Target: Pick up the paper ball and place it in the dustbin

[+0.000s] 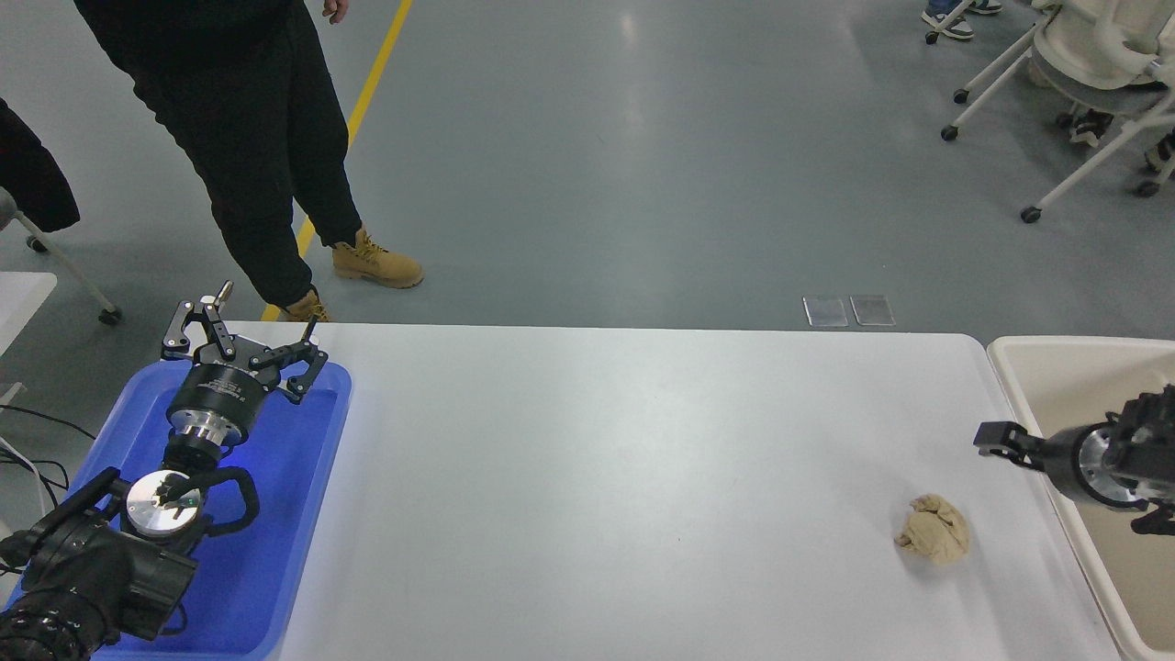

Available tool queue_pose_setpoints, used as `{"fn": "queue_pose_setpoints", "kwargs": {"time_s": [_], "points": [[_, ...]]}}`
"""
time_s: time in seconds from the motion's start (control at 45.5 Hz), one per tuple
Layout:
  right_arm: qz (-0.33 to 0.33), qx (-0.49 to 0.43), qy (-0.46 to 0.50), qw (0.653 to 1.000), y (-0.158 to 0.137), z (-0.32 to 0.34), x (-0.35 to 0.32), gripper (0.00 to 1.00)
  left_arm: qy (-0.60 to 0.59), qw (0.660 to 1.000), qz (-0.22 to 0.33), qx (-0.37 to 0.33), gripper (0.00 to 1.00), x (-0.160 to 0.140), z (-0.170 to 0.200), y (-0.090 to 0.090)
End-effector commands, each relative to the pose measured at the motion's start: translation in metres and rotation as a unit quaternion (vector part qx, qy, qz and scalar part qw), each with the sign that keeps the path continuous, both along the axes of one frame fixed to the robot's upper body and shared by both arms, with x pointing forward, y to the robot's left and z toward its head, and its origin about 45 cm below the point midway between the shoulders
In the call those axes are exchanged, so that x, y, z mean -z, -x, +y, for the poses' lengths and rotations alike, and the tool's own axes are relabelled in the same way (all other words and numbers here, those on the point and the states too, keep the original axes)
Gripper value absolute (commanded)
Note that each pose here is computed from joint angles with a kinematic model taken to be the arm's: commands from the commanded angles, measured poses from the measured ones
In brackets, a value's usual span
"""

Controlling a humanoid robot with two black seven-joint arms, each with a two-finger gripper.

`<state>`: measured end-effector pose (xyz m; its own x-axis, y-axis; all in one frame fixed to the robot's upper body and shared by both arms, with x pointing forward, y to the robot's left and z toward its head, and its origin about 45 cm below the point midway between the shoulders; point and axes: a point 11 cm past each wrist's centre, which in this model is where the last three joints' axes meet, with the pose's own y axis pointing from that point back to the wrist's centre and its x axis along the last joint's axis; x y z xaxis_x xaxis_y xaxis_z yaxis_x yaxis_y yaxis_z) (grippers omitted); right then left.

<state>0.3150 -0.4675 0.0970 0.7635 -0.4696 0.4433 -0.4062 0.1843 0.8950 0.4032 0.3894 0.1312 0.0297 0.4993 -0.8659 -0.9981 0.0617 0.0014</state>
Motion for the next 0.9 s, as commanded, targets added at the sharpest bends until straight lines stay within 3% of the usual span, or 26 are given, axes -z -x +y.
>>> {"fn": "queue_pose_setpoints", "kwargs": {"time_s": [0.0,0.418,0.769,0.835,0.879], "points": [[0.018,-0.001,-0.021,1.0,0.014,0.017,0.025,1.0,0.0,1.0,0.0,0.0,1.0,0.0,0.0,0.0],[0.016,-0.021,-0.055,0.998,0.005,0.056,0.035,1.0,0.0,1.0,0.001,0.001,1.0,0.0,0.0,0.0],[0.048,-0.033,-0.06,0.996,0.026,0.061,0.046,1.0,0.0,1.0,0.0,0.001,1.0,0.0,0.0,0.0],[0.05,-0.05,-0.05,0.996,0.026,0.06,0.047,0.96,0.0,1.0,0.0,0.001,1.0,0.0,0.0,0.0],[0.049,-0.064,-0.04,0.996,0.027,0.059,0.048,0.85,0.0,1.0,0.0,0.001,1.0,0.0,0.0,0.0]]}}
